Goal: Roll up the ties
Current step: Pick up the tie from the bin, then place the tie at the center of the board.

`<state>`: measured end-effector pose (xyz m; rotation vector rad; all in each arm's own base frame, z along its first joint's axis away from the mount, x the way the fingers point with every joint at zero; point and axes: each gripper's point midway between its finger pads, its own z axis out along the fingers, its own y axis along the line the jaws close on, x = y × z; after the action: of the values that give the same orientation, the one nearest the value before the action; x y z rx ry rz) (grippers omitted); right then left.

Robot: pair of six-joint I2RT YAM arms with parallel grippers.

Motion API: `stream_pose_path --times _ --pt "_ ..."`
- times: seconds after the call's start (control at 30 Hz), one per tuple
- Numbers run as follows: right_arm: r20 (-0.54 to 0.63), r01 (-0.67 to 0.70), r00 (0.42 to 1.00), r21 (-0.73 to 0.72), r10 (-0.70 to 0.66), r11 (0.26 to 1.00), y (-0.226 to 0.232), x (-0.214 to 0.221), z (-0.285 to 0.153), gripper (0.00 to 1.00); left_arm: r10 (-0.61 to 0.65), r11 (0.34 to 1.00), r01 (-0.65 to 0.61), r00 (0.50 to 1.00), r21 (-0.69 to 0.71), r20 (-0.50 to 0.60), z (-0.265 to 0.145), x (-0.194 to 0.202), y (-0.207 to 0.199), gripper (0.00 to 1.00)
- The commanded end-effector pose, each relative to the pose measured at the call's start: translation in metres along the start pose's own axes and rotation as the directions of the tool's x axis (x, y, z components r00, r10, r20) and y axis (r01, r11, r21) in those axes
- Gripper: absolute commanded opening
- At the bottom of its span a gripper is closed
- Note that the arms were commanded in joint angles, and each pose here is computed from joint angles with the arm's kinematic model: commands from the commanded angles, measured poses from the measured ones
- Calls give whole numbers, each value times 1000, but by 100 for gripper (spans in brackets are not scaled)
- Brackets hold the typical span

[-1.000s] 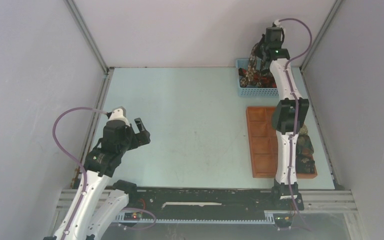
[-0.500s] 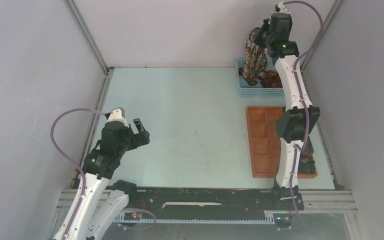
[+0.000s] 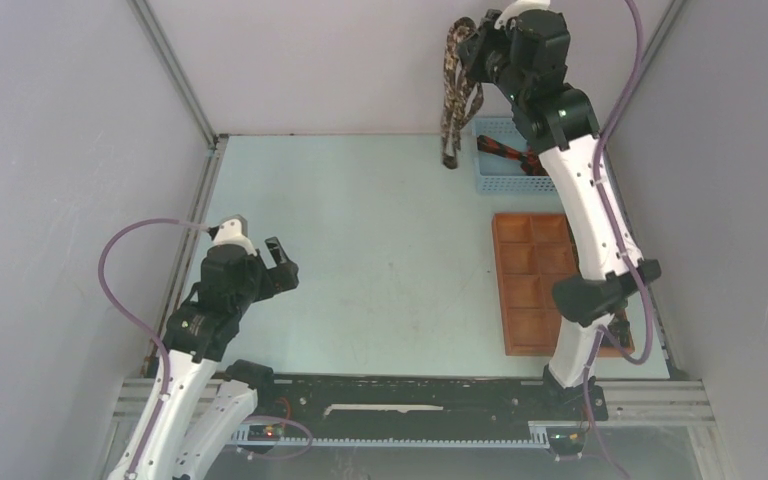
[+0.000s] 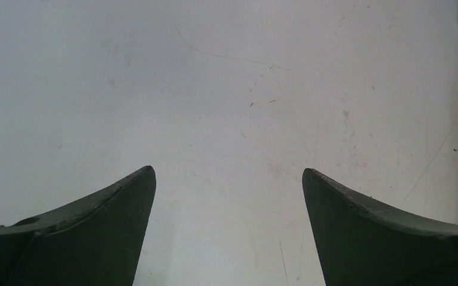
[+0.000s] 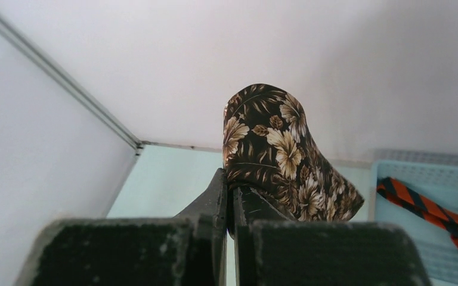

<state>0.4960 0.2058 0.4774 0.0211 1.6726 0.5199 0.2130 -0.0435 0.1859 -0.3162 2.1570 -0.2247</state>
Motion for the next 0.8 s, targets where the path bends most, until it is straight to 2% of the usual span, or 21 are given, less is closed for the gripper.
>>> stream_pose_path --times 0.0,0.2,0.33,0.5,0.77 --pt "163 76 984 -23 -72 997 45 -54 -53 0 -17 1000 17 999 -3 32 -2 -6 0 100" --pt "127 88 989 -104 -75 991 100 -37 -88 0 -18 1000 18 999 -5 34 -2 -6 0 100" --pt "49 128 991 -99 -124 987 121 -5 -107 0 -20 1000 21 999 -7 44 -3 -8 1 100" --pt "-96 140 985 -66 -146 988 129 48 -136 0 -18 1000 18 999 1 39 -3 -8 0 100" --pt "-329 190 927 -2 -180 982 123 116 -201 0 -9 1000 8 999 26 40 -4 -8 -4 99"
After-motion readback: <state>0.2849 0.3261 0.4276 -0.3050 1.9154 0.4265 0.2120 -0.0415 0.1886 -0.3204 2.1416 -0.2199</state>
